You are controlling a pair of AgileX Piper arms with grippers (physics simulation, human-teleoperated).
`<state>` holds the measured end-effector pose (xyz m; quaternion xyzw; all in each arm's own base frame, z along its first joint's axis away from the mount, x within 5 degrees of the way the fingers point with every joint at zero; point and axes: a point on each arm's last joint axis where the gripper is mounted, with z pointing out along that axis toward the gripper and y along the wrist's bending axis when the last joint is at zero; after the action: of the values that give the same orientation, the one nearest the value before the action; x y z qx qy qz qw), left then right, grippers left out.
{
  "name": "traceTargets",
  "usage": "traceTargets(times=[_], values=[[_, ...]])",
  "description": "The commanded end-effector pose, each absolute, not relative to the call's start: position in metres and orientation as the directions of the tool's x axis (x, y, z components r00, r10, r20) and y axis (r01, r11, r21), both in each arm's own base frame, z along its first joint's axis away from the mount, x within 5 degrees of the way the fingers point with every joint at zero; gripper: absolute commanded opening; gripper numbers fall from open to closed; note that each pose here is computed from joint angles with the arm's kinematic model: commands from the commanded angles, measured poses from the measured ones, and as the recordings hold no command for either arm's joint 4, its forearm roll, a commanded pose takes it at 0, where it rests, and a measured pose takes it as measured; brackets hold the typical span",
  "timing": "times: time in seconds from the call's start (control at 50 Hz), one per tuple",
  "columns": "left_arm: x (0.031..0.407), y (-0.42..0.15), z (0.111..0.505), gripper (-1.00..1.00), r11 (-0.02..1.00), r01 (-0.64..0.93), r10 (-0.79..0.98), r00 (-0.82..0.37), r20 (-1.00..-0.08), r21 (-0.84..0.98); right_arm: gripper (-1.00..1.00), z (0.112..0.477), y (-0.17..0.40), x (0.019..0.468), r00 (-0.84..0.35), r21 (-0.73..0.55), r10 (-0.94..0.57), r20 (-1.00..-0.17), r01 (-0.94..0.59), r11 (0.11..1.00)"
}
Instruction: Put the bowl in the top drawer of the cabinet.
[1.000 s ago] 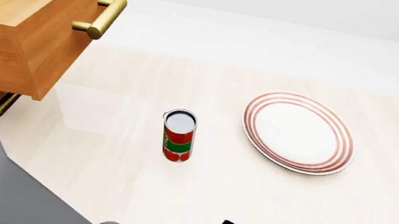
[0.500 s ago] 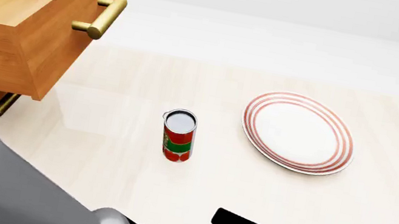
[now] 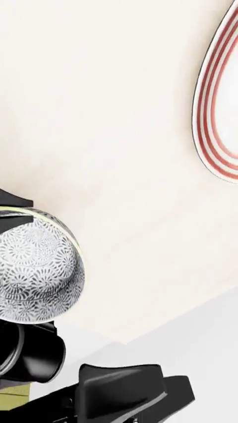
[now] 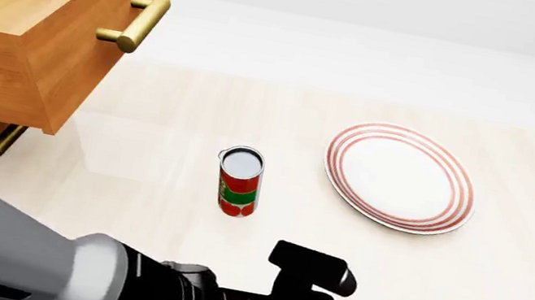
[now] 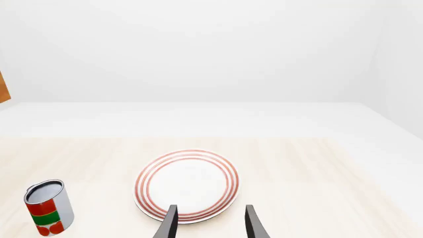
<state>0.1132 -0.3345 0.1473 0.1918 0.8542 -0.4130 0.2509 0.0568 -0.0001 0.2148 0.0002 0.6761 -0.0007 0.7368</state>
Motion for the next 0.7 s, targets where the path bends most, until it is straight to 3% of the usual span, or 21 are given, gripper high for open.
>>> traceTargets(times=[0.02,0.7], values=[[0.118,-0.327,0.169,-1.0,0.581,0.533,0.093,-0.794,-0.601,-0.614,1.0,0.215,0.0,0.057,0.086,-0.001,-0.001,-0.996,0.001,1.0],[0.143,-0.296,0.24,-1.0,0.621,0.491,0.012,-0.785,-0.62,-0.61,1.0,0.215,0.0,0.057,0.086,-0.001,-0.001,-0.996,0.001,1.0]])
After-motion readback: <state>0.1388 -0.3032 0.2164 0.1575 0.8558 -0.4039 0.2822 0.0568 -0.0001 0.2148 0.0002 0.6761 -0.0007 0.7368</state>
